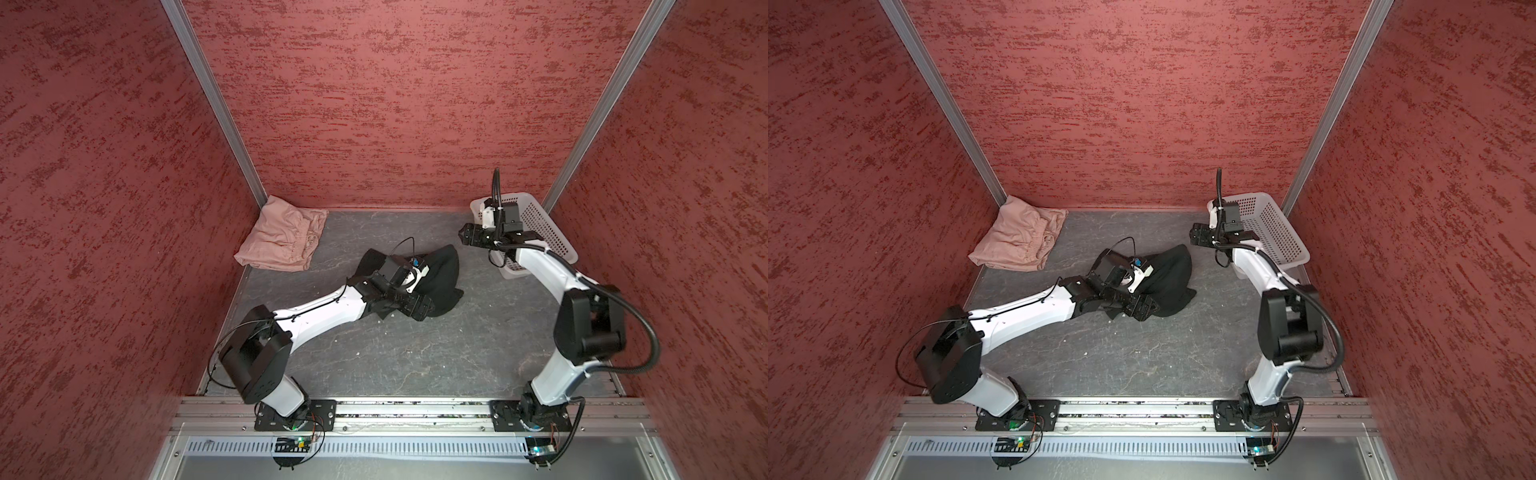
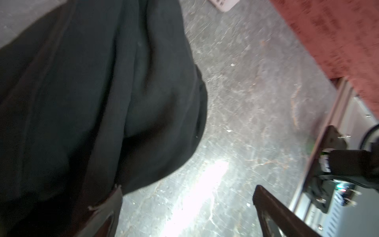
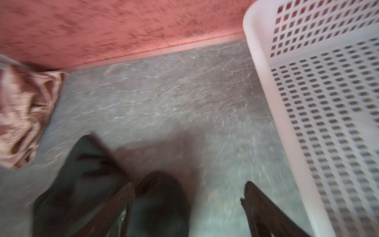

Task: Fold and stack the shorts

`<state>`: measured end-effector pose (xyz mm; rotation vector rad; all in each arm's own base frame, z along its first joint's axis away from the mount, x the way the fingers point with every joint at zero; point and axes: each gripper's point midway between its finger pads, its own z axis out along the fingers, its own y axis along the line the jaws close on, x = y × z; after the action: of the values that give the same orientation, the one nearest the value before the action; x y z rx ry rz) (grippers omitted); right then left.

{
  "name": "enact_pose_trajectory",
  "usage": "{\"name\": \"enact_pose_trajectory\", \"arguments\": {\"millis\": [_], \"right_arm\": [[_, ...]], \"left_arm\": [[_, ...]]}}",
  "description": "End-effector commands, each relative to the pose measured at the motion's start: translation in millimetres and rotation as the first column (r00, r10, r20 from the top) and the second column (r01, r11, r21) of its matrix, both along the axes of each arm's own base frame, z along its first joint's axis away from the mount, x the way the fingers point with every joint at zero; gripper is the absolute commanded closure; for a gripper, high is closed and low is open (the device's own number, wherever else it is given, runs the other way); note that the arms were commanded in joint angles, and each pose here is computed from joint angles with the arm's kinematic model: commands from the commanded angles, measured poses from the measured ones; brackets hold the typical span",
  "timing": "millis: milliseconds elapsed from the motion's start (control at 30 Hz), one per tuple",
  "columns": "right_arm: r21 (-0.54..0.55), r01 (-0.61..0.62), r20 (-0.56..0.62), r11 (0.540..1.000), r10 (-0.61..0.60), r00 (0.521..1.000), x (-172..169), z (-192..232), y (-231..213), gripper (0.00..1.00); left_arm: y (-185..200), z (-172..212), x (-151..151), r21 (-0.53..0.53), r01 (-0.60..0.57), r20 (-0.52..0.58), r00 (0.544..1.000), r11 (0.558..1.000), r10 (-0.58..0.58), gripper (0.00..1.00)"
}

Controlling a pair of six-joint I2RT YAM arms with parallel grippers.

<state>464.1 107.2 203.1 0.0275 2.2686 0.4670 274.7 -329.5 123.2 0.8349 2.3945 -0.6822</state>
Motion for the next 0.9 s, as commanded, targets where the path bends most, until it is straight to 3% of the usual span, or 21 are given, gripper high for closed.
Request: {"name": "enact_pose_trajectory", "arguments": {"millis": [0,67,133,267,467,633,700,867], "right_arm": [[0.027,-0.084,0.036,0.996,0.083,0.996,-48.0,16.7,17.2,0.15],[0.041,-0.151,0.028,0.988,0.15,0.988,-84.8,15.7,34.0,0.15],[0.055,-0.175,0.008,0.983,0.175,0.985,-114.7,8.9,43.6,0.14],[0.087,-0.083,-0.028,0.993,0.086,0.996,-153.9,-5.8,27.1,0.14],[0.129,-0.019,-0.007,0.991,0.02,1.0,-173.1,-11.5,15.2,0.13],[0.193,-0.054,0.02,0.98,0.051,0.998,-173.7,2.1,22.9,0.12],[0.186,-0.051,0.014,0.981,0.049,0.999,-173.2,3.0,21.6,0.12],[0.166,-0.031,0.027,0.986,0.027,0.999,-173.3,9.1,14.3,0.15]], "left_arm": [[-4.0,-13.6,1.8,0.131,0.061,0.084,0.994,0.989,-0.072,0.01],[-8.6,-18.1,4.4,0.19,0.086,0.148,0.982,0.978,-0.115,0.0],[-13.7,-24.3,2.0,0.215,0.128,0.146,0.976,0.968,-0.161,0.01],[-15.1,-42.9,-0.5,0.273,0.171,0.108,0.972,0.947,-0.207,0.01],[-24.3,-62.2,0.0,0.3,0.215,0.067,0.967,0.929,-0.246,0.01],[-29.5,-72.1,10.9,0.323,0.196,0.059,0.972,0.926,-0.227,0.03],[-32.0,-70.3,15.0,0.319,0.195,0.062,0.972,0.928,-0.225,0.13],[-26.5,-52.7,31.0,0.296,0.146,0.078,0.981,0.944,-0.176,0.81]]}}
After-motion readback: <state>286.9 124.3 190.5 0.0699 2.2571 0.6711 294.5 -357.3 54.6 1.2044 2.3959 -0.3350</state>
